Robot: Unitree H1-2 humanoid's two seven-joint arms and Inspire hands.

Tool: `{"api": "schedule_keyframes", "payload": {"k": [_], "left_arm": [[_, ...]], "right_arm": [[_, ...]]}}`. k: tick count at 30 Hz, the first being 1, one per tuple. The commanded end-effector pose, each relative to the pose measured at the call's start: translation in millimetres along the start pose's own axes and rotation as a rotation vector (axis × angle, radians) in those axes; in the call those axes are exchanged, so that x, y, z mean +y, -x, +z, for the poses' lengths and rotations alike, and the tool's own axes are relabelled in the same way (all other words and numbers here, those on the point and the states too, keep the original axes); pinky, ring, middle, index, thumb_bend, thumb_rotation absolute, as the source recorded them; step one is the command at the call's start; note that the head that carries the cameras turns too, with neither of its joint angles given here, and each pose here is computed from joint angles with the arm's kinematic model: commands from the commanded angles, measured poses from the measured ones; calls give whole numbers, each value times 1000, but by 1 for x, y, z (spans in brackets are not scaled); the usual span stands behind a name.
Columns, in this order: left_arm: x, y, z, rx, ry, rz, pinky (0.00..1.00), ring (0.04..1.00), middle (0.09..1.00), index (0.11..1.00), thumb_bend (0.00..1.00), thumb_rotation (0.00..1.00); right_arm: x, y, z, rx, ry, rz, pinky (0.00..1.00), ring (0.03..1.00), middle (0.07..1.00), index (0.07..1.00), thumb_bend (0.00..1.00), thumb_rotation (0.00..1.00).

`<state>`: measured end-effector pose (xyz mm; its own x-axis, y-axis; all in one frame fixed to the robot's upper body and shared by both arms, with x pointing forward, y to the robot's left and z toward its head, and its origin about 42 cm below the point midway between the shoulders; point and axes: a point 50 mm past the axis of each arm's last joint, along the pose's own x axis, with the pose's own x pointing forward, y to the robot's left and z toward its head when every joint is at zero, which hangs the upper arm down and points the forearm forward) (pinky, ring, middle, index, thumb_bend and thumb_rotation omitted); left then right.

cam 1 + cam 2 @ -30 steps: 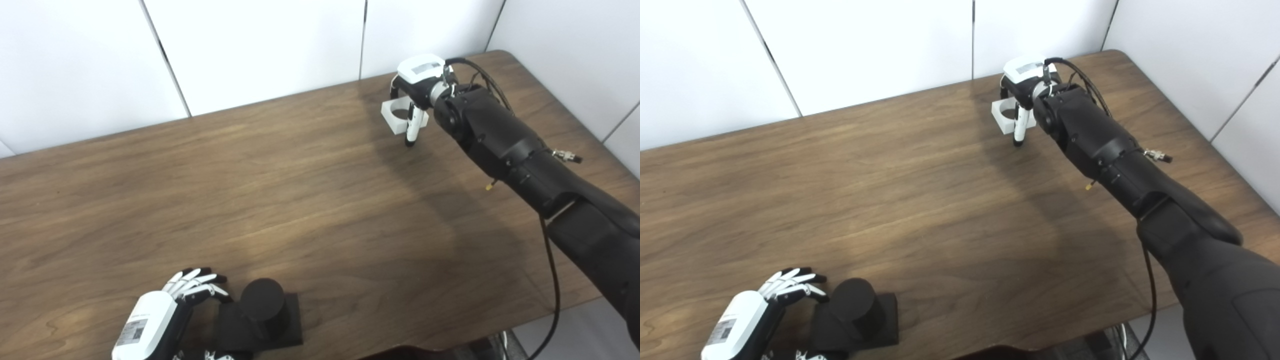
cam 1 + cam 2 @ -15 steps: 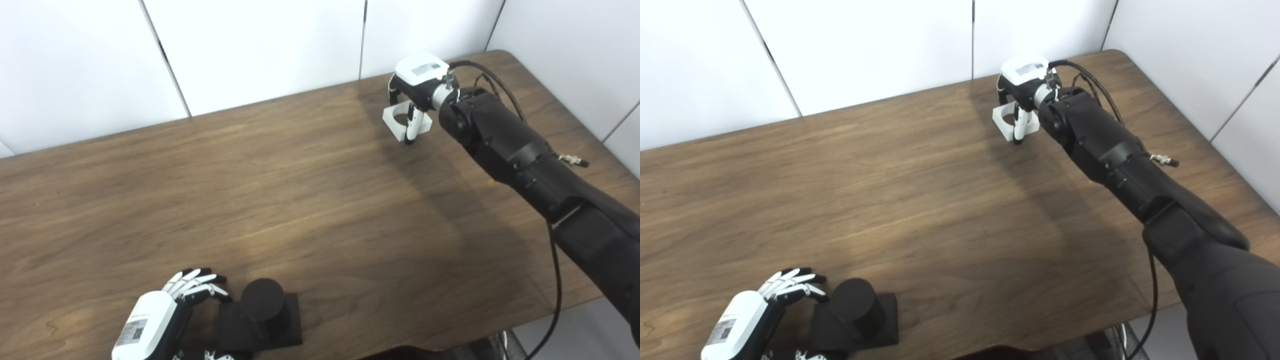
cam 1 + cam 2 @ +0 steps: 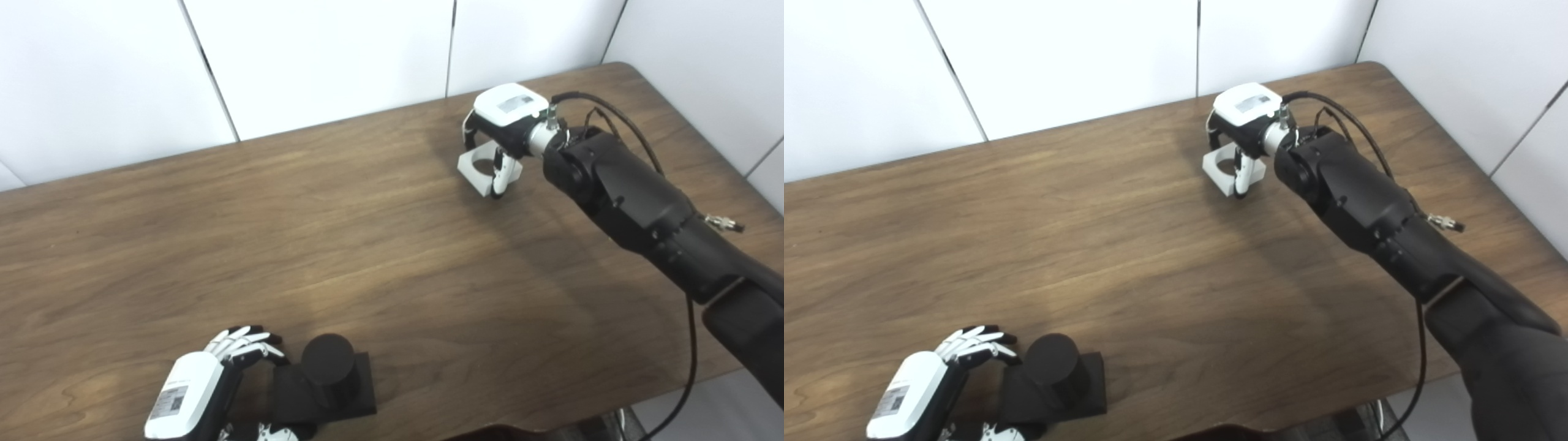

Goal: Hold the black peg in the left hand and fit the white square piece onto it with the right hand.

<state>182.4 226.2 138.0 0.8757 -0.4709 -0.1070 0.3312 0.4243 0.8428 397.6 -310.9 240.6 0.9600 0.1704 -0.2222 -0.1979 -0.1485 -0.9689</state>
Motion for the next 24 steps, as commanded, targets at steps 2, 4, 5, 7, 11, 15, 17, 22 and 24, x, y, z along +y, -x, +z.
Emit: {"api": "schedule_keyframes", "payload": {"k": [2, 4, 5, 7, 11, 15, 17, 22, 24], "left_arm": [[-2, -4, 7, -9, -8, -33, 897, 866, 787, 486, 520, 45], [-2, -6, 9, -13, -8, -28, 884, 860, 783, 485, 520, 45], [-3, -7, 10, -15, -8, -27, 880, 858, 780, 485, 520, 45], [-4, -11, 13, -15, -7, -29, 877, 855, 780, 485, 520, 45], [-7, -16, 17, -11, -10, -30, 883, 858, 783, 486, 520, 46], [-10, -22, 22, -5, -12, -32, 895, 866, 788, 486, 521, 47], [-11, -24, 23, -4, -12, -31, 897, 867, 788, 485, 521, 47], [-12, -32, 30, -9, -10, -31, 911, 875, 794, 486, 521, 47], [-14, -35, 32, -9, -8, -28, 913, 877, 795, 486, 521, 47]], "right_arm": [[-47, 20, 11, -59, 74, -112, 802, 864, 762, 487, 521, 131], [-57, 32, 26, -108, 91, -133, 804, 865, 763, 487, 521, 131], [-60, 36, 32, -126, 99, -140, 806, 866, 762, 487, 521, 131], [-68, 45, 44, -174, 111, -158, 809, 866, 758, 486, 522, 131], [-81, 64, 67, -252, 101, -166, 832, 876, 755, 486, 522, 131], [-91, 81, 89, -324, 133, -167, 828, 877, 749, 486, 522, 130], [-95, 87, 99, -362, 145, -168, 825, 874, 745, 486, 523, 131], [-106, 105, 125, -480, 148, -178, 819, 865, 741, 485, 523, 131], [-109, 112, 135, -528, 152, -175, 817, 861, 740, 485, 523, 131]]}}
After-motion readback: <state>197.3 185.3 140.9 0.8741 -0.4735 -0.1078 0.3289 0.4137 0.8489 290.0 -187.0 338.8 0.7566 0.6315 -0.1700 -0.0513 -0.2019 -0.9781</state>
